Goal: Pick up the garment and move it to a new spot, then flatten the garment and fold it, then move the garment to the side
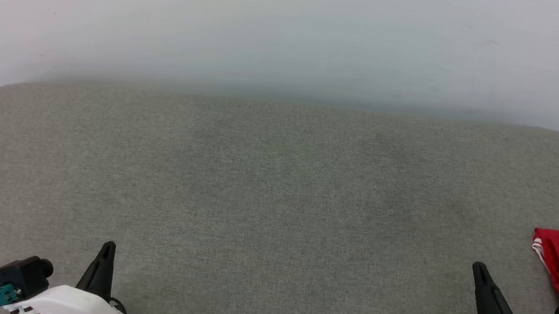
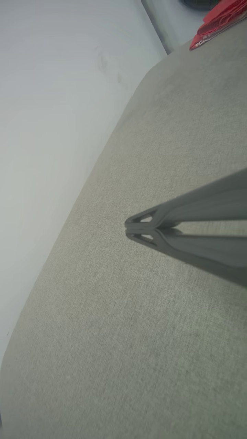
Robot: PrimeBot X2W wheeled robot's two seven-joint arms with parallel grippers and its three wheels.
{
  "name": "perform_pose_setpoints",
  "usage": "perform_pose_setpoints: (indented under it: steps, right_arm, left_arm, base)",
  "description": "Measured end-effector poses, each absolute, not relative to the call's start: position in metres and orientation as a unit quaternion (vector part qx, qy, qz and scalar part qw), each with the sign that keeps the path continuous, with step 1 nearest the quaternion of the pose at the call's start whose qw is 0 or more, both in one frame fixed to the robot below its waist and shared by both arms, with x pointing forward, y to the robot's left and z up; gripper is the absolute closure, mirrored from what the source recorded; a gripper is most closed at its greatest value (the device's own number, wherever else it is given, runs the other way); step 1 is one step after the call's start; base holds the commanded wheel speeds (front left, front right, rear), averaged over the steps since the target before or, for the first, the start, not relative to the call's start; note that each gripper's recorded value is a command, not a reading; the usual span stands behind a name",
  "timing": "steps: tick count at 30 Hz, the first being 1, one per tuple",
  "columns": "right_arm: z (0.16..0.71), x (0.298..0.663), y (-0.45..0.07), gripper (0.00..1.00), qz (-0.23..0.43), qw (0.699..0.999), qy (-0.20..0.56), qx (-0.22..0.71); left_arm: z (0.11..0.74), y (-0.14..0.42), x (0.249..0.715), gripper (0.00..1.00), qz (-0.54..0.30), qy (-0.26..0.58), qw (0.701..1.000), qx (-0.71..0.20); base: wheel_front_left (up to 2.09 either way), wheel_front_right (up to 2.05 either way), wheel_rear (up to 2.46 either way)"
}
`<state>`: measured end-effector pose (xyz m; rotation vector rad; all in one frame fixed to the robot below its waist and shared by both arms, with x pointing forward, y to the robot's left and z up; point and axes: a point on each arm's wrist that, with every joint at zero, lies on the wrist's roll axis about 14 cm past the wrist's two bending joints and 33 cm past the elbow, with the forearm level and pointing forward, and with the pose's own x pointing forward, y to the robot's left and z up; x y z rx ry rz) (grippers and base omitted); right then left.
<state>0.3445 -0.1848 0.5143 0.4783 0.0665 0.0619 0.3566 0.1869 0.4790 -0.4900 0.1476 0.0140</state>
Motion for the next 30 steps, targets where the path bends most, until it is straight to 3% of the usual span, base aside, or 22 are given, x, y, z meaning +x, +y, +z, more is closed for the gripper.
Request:
perform_pose_setpoints:
  steps: [30]
  right_arm:
    - [0.512,0.361,-0.189,1.00,0.024,0.899,0.024,0.438]
  left_arm:
    - [0.485,0.190,0.373,1.00,0.020,0.074,0.895,-0.440]
  base:
    - [0.00,0.00,0.00]
